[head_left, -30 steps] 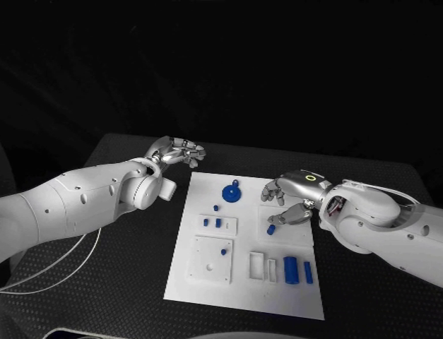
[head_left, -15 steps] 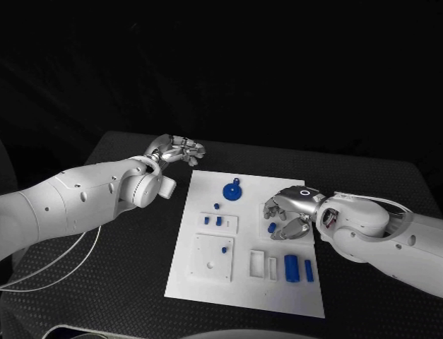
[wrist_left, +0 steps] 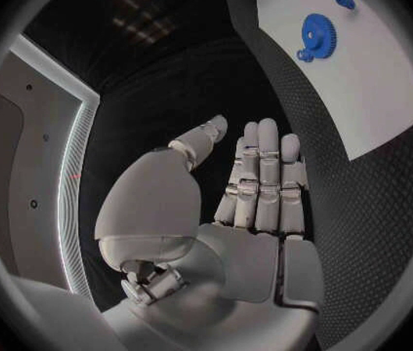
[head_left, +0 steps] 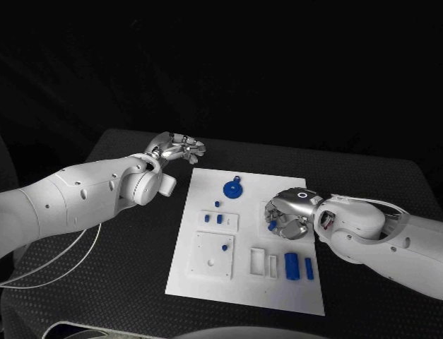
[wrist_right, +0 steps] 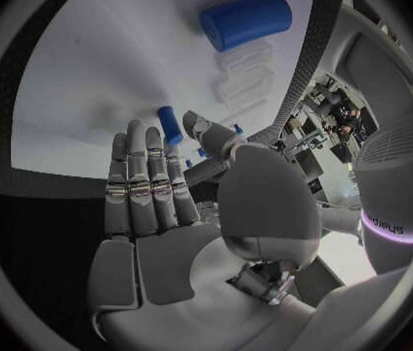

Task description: Assemble the parts on the task board

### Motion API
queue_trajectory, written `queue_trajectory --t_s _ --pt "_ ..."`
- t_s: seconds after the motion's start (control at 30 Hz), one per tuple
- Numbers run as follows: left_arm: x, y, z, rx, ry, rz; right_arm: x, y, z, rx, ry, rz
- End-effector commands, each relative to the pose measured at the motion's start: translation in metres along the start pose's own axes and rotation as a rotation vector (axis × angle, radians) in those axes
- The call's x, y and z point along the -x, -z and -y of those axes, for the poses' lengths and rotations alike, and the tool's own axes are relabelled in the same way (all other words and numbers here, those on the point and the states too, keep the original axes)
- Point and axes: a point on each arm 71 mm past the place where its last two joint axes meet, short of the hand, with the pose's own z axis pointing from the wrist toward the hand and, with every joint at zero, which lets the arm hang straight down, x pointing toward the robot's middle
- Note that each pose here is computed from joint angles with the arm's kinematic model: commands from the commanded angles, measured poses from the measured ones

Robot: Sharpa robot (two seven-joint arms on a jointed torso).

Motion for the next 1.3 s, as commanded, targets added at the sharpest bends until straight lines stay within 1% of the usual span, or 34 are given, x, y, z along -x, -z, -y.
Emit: queue_trajectory --t_s 0.03,0.4,0.53,0.67,0.83,0.9,1.07,1.13,1.2,1.3 --pt "-0.0019 -0.0003 0.0017 -0.012 0.011 -0.014 -0.001 0.0 -0.002 0.006 0.025 -0.007" --pt "-0.0026 -0.0004 0.0019 -0.012 0.012 -0.016 -0.001 -0.001 -0.004 0.009 0.034 0.013" --pt "-0.0022 -0.0003 0.0018 -0.012 0.011 -0.014 0.001 -0.001 -0.004 0.002 0.053 0.046" --pt "-0.0029 -0.0007 0.0019 -0.012 0.011 -0.014 0.003 -0.001 -0.006 0.008 0.05 0.072" --pt "-0.0037 -0.0016 0.002 -0.013 0.012 -0.015 0.007 0.003 -0.011 0.021 0.033 0.081" --pt "-0.004 -0.0021 0.002 -0.012 0.012 -0.015 0.013 0.004 -0.012 0.028 0.03 0.089" --pt "-0.0031 -0.0037 0.0015 -0.011 0.011 -0.011 0.038 0.005 -0.018 0.052 -0.001 0.12" --pt "-0.0021 -0.0041 0.0011 -0.01 0.009 -0.008 0.046 0.006 -0.025 0.075 -0.003 0.141" --pt "-0.0017 -0.0048 0.0011 -0.011 0.008 -0.005 0.05 0.005 -0.033 0.102 -0.012 0.158" --pt "-0.0011 -0.0054 0.001 -0.012 0.007 0.0 0.055 -0.004 -0.053 0.154 -0.033 0.189"
